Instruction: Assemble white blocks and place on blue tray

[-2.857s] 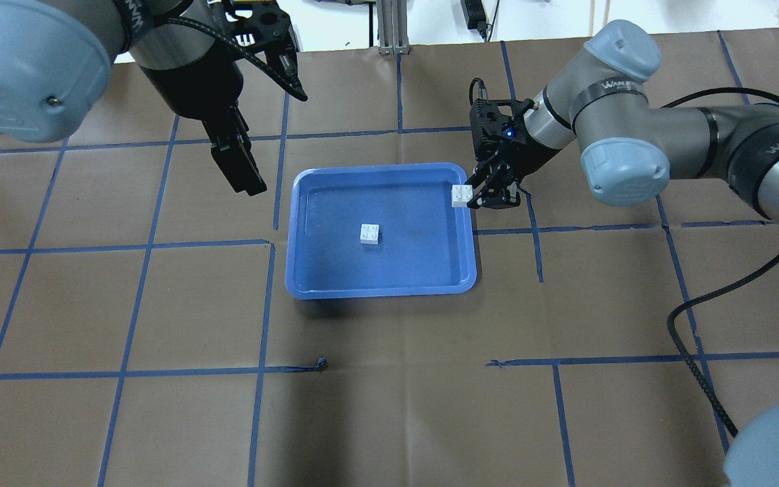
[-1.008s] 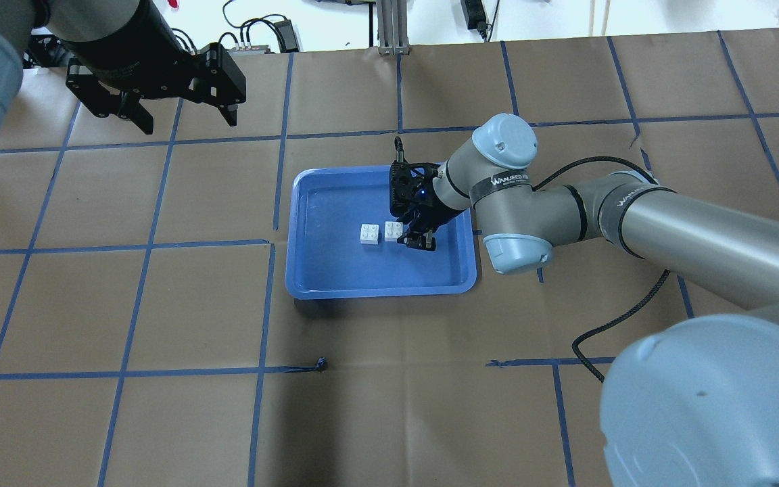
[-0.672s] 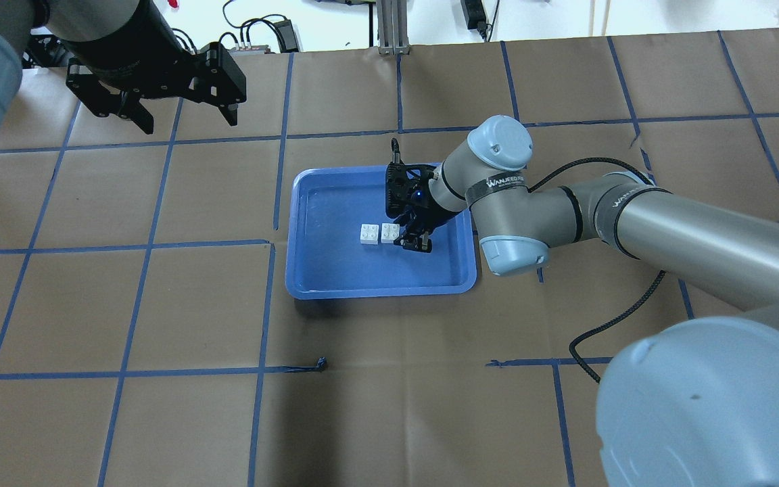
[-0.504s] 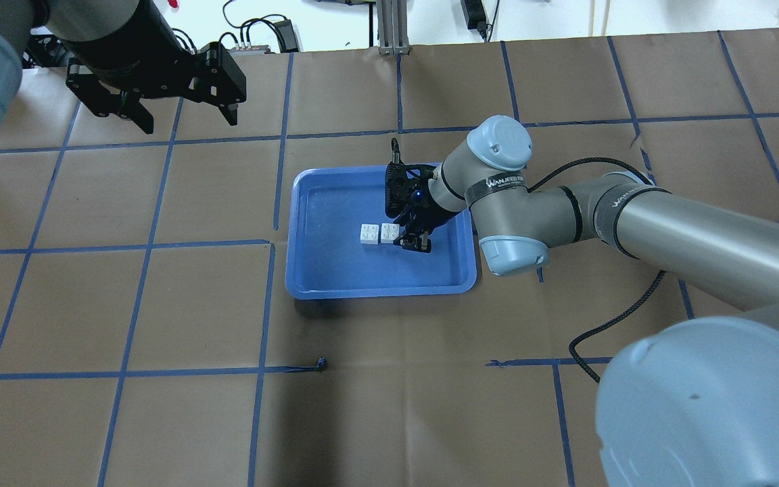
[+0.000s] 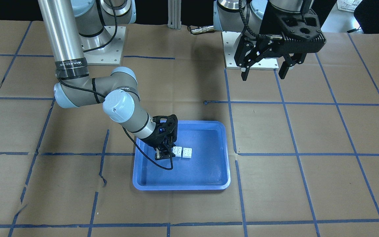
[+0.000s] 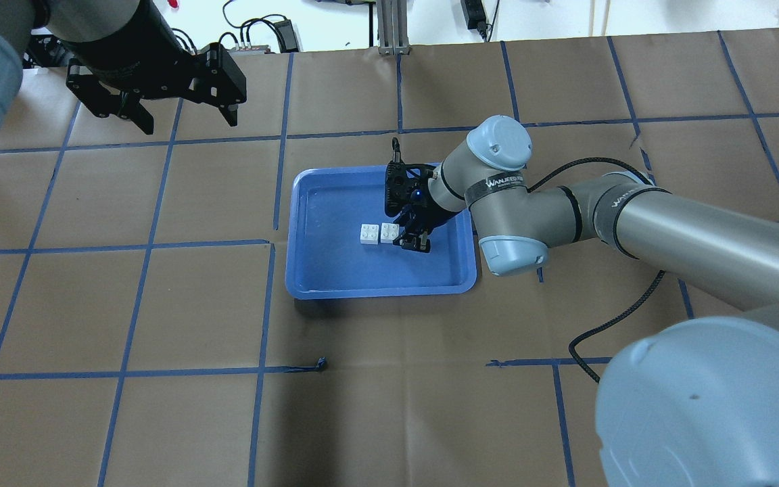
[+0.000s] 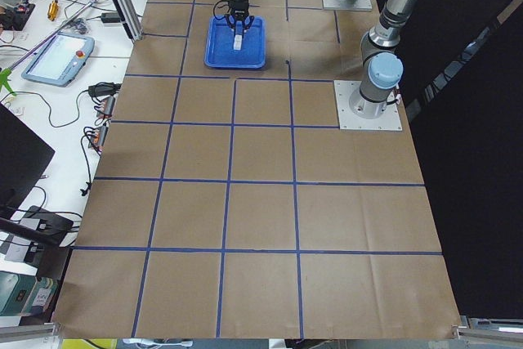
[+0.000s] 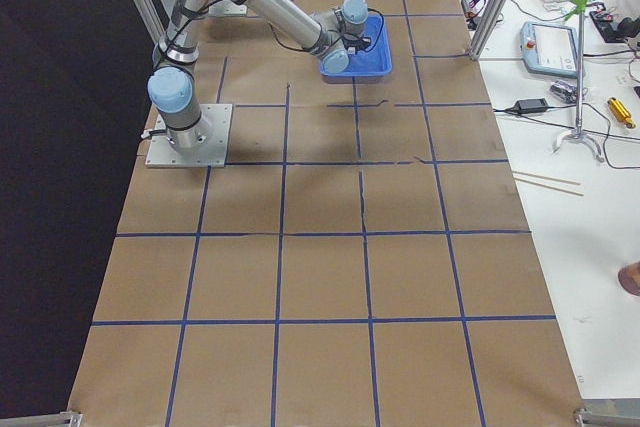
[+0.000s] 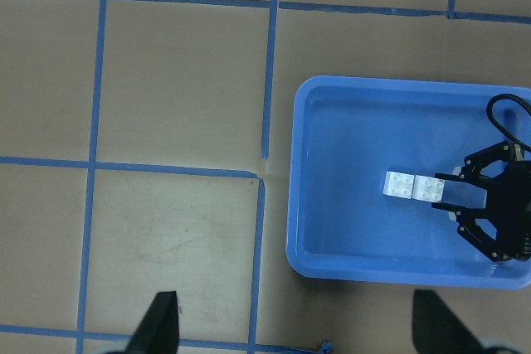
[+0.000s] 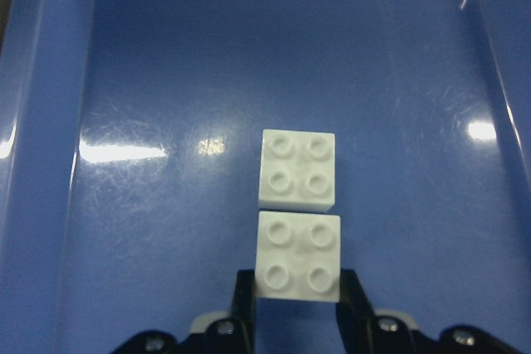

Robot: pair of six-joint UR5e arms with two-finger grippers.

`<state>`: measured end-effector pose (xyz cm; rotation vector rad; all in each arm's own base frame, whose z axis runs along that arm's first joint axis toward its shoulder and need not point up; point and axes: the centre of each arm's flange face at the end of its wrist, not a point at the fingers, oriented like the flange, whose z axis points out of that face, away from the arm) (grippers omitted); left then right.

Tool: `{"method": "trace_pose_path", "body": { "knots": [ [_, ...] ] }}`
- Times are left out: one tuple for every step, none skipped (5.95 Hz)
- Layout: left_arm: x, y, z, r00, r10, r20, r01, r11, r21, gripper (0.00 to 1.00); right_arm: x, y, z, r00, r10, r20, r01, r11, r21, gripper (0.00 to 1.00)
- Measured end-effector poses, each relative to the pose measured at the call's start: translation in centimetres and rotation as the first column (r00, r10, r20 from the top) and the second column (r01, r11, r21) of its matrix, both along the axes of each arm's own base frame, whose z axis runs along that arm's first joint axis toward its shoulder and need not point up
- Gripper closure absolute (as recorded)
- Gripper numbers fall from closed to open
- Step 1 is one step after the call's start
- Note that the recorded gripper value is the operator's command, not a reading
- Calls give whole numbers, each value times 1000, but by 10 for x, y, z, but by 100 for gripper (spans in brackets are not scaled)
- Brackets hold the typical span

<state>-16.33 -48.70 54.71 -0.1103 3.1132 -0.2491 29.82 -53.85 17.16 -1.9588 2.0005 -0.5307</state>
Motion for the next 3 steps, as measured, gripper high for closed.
{"method": "trace_pose_path", "body": {
  "knots": [
    [0, 0, 0, 1000, 0, 0, 0, 1000, 0, 1, 1, 0, 0, 1000, 1, 0, -1, 1000, -2, 86],
    [0, 0, 0, 1000, 0, -1, 0, 1000, 0, 1, 1, -1, -2, 1000, 4, 1, -4, 1000, -5, 85],
    [0, 0, 0, 1000, 0, -1, 0, 1000, -1, 1, 1, -2, -4, 1000, 6, 1, -6, 1000, -8, 85]
  ]
}}
